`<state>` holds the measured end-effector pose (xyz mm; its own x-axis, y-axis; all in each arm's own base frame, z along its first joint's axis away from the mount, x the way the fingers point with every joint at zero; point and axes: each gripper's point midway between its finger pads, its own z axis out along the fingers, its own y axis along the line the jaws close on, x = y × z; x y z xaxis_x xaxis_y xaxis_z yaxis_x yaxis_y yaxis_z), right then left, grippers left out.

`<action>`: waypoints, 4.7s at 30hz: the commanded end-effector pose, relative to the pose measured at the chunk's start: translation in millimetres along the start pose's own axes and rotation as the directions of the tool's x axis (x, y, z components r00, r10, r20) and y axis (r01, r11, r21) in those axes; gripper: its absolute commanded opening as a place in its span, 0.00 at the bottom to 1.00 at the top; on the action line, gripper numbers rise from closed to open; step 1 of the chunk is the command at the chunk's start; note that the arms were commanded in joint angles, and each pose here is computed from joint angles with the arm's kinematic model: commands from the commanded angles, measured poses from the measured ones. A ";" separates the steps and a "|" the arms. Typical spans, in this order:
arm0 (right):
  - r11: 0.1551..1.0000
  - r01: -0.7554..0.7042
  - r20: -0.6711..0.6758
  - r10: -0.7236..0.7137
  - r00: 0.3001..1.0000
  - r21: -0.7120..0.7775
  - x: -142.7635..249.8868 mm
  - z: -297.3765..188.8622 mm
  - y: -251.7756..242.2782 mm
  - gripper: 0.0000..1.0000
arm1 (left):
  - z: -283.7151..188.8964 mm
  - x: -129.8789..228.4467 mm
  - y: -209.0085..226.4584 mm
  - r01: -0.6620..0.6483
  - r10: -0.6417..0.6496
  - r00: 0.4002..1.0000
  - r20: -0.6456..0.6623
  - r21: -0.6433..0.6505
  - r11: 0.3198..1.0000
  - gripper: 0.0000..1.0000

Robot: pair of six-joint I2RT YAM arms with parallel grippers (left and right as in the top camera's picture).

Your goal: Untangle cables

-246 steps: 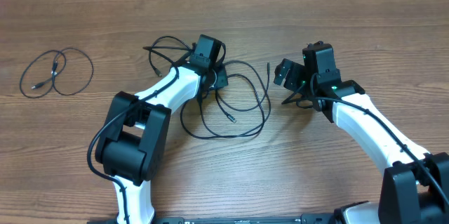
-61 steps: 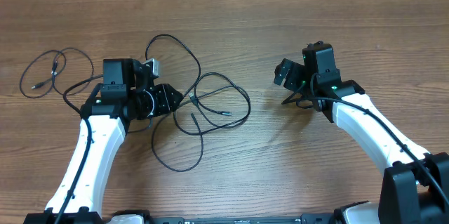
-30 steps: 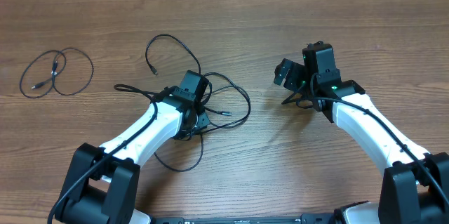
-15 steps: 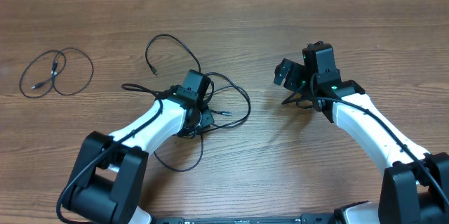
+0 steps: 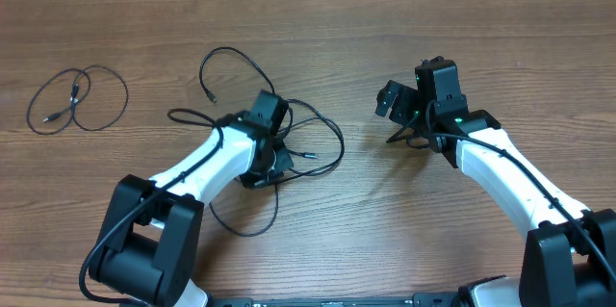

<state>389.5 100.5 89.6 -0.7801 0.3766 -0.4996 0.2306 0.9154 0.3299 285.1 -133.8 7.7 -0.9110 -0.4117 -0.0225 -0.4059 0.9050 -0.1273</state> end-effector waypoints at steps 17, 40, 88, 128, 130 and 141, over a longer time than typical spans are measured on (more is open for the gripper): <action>1.000 0.000 0.011 0.000 1.000 0.003 -2.1 -0.4 0.7 1.00 | -7.3 -54.8 -16.5 0.009 -0.006 0.988 0.152 -0.018 1.000 0.09; 1.000 0.000 0.011 0.000 1.000 0.003 -2.1 -0.4 0.7 1.00 | 19.4 -41.5 -9.9 0.004 0.001 0.997 0.071 -0.065 0.998 0.32; 1.000 0.000 0.011 0.000 1.000 0.003 -2.1 -0.4 0.7 1.00 | -162.0 -41.8 -67.3 -0.403 0.322 0.866 0.384 0.153 0.902 0.04; 1.000 -0.001 0.011 0.001 1.000 0.002 -2.0 -0.4 0.8 1.00 | -314.6 -23.1 -52.6 -0.635 0.340 0.549 0.763 0.116 0.764 0.04; 1.000 -0.001 0.011 0.001 1.000 0.002 -2.0 -0.4 0.8 1.00 | -299.2 -26.1 -54.7 -0.628 0.368 0.576 0.730 0.107 0.771 0.04; 1.000 -0.001 0.011 0.001 1.000 0.002 -2.0 -0.4 0.8 1.00 | -187.7 -47.3 -68.3 -0.594 0.508 0.720 0.473 0.042 0.803 0.04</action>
<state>389.4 100.6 89.5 -0.7802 0.3766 -0.4994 0.2309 0.9154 0.3296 332.5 -155.5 219.3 -0.8075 0.0908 -0.5829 0.2226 0.9619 -0.1586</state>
